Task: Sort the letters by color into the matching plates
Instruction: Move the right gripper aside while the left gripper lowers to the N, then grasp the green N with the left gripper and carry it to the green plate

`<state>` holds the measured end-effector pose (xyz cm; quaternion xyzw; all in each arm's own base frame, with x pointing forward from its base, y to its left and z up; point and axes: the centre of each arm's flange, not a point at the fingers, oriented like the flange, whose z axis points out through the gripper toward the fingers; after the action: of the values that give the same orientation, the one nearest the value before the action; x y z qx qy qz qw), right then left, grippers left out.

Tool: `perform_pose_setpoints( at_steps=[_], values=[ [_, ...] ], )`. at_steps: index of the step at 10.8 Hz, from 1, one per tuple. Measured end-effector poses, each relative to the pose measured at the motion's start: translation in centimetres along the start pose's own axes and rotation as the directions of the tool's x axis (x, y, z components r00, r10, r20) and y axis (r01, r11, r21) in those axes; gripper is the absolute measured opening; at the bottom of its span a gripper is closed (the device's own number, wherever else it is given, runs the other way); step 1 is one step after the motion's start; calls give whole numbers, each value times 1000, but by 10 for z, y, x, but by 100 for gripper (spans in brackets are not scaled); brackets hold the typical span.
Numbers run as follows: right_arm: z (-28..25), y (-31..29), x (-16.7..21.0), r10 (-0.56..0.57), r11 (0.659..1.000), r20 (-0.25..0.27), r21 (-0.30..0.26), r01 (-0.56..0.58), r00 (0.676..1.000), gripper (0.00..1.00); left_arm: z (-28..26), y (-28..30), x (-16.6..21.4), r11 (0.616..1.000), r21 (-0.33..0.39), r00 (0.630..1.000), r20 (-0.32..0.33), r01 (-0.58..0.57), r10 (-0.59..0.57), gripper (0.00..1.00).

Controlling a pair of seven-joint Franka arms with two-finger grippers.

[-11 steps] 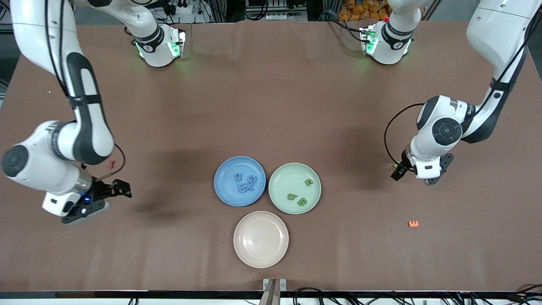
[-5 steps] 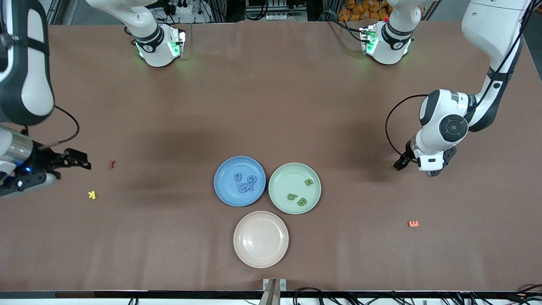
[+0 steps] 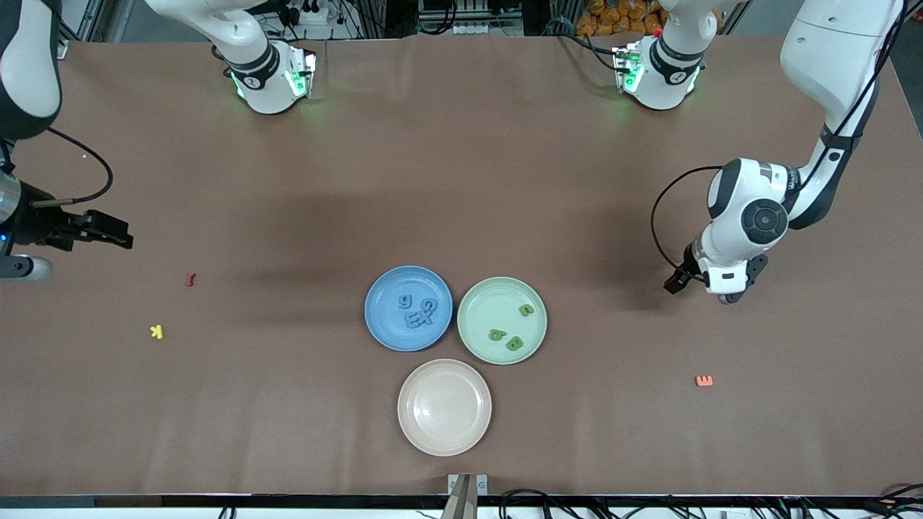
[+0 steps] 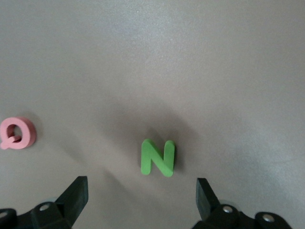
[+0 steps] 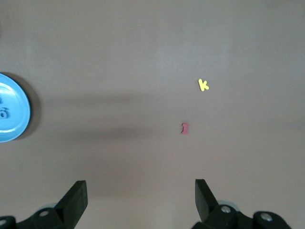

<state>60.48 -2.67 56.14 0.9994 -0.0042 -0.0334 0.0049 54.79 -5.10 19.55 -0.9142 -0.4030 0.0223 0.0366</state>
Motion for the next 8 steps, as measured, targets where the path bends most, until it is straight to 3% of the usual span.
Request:
perform_pose_setpoints(
  at_steps=[4,8],
  values=[
    [-52,-28,-28,120,993,-26,9,-120,992,100,11,6,8,1000,-25,1000,1,9,-9,100],
    [-60,-27,-28,150,989,-70,-7,-151,986,100,26,5,11,999,-37,1000,7,17,-17,100]
  ],
)
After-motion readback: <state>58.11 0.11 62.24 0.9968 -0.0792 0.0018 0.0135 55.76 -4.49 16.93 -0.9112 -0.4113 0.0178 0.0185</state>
